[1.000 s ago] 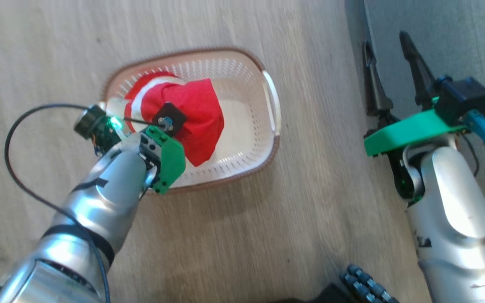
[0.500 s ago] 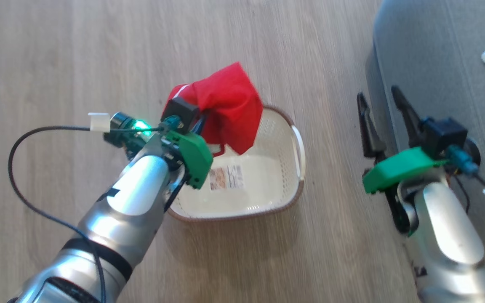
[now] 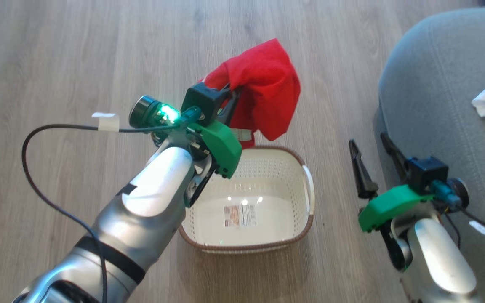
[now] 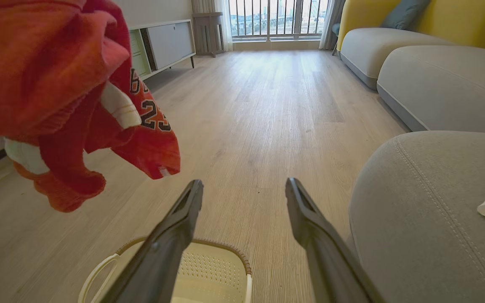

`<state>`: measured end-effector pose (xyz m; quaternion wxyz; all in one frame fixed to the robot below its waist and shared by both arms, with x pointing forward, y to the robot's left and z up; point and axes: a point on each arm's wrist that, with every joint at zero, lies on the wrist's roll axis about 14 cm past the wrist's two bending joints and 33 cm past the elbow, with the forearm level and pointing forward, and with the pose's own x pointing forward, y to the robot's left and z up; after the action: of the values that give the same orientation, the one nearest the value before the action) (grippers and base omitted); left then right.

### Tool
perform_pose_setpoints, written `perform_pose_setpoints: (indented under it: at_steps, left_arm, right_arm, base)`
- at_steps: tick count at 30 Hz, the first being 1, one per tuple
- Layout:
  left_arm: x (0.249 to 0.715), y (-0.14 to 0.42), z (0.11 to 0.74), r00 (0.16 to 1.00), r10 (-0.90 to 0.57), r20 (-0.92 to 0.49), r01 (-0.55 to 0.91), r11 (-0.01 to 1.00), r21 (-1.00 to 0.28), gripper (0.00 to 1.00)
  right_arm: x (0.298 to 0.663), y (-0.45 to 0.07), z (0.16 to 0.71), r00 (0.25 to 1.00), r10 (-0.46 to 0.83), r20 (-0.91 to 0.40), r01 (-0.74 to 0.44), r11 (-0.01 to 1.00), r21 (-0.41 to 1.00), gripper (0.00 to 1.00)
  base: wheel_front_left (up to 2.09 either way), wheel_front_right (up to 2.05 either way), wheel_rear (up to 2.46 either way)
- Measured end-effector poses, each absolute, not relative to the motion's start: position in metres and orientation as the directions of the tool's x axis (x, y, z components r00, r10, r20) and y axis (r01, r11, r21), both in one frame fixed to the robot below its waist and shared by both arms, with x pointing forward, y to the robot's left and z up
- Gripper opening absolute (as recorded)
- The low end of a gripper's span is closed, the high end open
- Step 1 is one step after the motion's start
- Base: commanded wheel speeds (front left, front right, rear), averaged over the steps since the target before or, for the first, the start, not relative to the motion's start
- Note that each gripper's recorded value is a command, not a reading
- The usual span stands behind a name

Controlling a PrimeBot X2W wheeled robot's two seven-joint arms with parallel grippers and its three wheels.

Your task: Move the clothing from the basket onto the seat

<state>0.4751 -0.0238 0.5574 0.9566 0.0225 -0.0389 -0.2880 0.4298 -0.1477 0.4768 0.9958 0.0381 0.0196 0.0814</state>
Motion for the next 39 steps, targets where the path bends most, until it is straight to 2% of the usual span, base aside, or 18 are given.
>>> perform_pose_setpoints:
  at_steps: [12,21,29,39]
  left_arm:
    - [0.445,-0.052,0.630,0.754,-0.607,0.251,0.607,0.790,0.088,0.00]
    - [0.436,-0.058,0.649,0.727,-0.625,0.284,0.624,0.774,0.106,0.00]
    - [0.431,-0.059,0.635,0.734,-0.631,0.250,0.630,0.771,0.094,0.00]
    - [0.430,-0.062,0.628,0.728,-0.644,0.236,0.642,0.761,0.094,0.00]
  right_arm:
    - [0.407,-0.146,0.481,0.985,0.171,-0.027,-0.168,0.982,0.082,1.00]
    - [0.403,-0.141,0.481,0.983,0.183,-0.026,-0.180,0.979,0.091,1.00]
    - [0.400,-0.087,0.526,0.935,0.333,0.121,-0.347,0.929,0.125,1.00]
    - [0.406,-0.043,0.544,0.871,0.463,0.163,-0.482,0.870,0.106,1.00]
  base:
    - [0.00,0.00,0.00]
    - [0.00,0.00,0.00]
    - [0.00,0.00,0.00]
    - [0.00,0.00,0.00]
